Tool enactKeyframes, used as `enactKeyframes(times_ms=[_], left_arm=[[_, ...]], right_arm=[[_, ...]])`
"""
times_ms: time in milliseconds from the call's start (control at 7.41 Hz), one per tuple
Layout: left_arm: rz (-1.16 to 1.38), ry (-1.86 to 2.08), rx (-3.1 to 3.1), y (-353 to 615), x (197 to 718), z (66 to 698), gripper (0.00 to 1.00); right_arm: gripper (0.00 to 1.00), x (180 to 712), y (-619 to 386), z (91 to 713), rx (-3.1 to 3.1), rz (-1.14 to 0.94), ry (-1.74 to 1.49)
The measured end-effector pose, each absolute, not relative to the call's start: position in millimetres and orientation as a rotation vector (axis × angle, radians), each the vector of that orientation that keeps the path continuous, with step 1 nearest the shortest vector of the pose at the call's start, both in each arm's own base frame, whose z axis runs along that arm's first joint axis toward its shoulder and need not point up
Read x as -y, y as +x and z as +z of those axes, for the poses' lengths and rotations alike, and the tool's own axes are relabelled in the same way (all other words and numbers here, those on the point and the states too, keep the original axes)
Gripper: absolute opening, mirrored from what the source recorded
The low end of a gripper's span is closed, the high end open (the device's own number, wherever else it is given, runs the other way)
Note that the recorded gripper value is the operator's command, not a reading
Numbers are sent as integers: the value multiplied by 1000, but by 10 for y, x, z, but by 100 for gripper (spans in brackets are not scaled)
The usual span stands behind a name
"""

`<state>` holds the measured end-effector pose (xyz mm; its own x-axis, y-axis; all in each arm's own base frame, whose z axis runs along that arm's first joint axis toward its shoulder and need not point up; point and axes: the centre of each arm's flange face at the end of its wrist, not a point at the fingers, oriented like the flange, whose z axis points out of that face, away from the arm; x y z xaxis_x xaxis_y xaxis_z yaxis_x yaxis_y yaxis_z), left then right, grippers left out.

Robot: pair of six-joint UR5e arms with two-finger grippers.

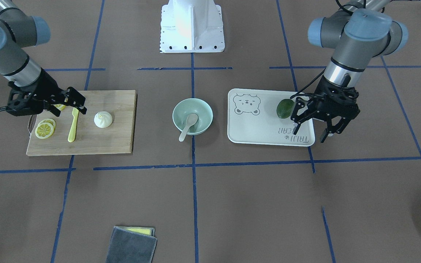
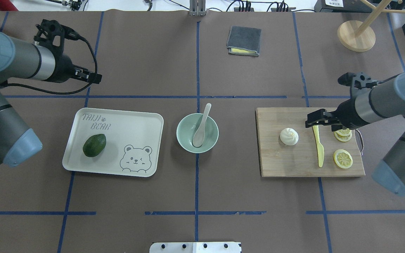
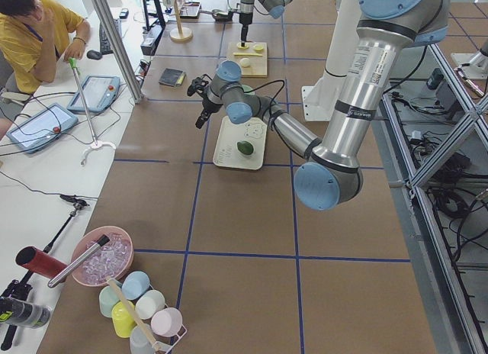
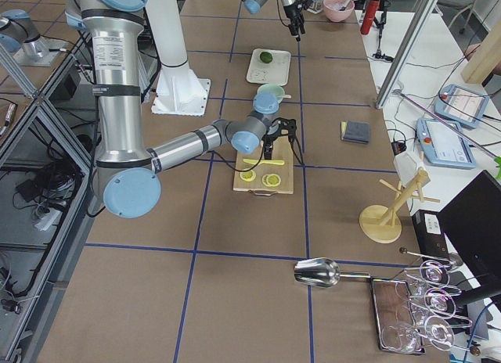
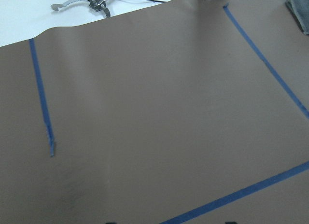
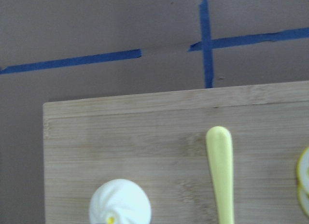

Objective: Put spoon and bun in bowl

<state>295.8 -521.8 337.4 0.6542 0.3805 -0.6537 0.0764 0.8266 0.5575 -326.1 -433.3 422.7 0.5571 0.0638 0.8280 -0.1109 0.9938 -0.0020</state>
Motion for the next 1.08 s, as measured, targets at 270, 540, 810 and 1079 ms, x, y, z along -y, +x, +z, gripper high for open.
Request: enactKeyframes(times_ms=[270,540,810,1079], left_arm=[[311,604,-829,2306,5264,3690,89],[352,607,-841,2100,5260,3747,92],[358,618,-848,2007,5168,3710,92],[357,625,-849,1951,5114,3692,92]], right_arm=[[96,4285,-3746,3935,912,84,21],[91,4279,-3899,3954,862,83,16],[85,4285,-3956,4002,839,84,24],[85,4282,-4005,4000,834,81,29]])
